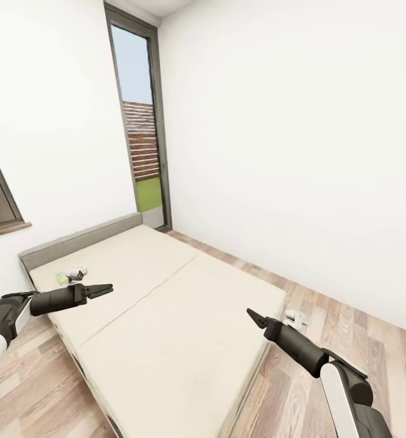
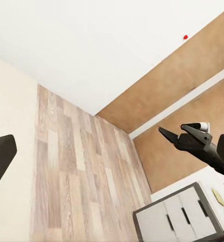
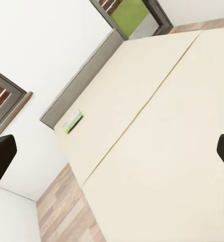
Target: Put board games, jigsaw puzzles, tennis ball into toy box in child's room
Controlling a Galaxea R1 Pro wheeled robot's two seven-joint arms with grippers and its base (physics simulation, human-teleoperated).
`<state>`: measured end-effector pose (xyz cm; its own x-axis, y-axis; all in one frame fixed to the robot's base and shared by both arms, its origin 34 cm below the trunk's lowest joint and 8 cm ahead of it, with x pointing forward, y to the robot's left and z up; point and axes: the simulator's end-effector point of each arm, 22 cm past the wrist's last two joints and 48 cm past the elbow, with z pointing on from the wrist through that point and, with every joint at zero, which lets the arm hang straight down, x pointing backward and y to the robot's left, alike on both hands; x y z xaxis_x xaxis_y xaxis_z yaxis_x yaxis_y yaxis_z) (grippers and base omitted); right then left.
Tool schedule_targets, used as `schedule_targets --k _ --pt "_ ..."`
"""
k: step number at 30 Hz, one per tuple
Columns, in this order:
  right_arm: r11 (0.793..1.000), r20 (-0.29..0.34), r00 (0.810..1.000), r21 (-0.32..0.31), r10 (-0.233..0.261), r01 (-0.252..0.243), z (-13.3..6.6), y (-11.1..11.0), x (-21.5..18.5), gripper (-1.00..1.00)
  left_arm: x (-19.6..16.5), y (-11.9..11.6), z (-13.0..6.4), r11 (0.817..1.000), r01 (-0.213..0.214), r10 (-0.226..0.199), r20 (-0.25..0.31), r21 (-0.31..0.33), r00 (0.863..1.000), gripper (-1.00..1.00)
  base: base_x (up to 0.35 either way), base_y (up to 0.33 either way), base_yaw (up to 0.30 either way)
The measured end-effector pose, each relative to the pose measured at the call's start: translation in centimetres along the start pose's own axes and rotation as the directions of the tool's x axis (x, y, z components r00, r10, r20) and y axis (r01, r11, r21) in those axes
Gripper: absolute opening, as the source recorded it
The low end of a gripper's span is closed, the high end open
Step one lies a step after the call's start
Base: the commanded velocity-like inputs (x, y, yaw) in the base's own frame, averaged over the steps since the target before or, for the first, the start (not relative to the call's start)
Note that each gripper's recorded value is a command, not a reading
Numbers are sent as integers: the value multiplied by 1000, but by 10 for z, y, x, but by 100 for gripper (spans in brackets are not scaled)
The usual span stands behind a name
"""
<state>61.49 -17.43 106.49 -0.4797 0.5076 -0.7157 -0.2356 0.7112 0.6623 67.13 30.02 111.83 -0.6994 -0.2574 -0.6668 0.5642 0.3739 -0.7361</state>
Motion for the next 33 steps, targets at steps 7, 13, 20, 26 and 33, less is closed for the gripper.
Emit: schedule_targets --k 7,13,20,26,33 --pt "1000 -1 1000 0 0 0 0 0 0 100 0 0 0 1000 0 0 0 0 1000 100 0 118 -280" --pt "1000 4 1000 6 4 -4 -1 -3 -2 100 0 0 0 1000 1 -1 0 0 1000 100 0 253 -280" --pt "1000 6 1000 8 5 -5 -2 -4 -2 100 0 0 0 1000 1 -1 0 0 1000 100 0 271 -280" --pt "1000 6 1000 8 6 -6 -2 -4 -2 100 0 0 0 1000 1 -1 0 0 1000 100 0 273 -280" --pt "1000 6 1000 8 6 -6 -2 -4 -2 100 0 0 0 1000 0 0 0 0 1000 100 -43 275 -280"
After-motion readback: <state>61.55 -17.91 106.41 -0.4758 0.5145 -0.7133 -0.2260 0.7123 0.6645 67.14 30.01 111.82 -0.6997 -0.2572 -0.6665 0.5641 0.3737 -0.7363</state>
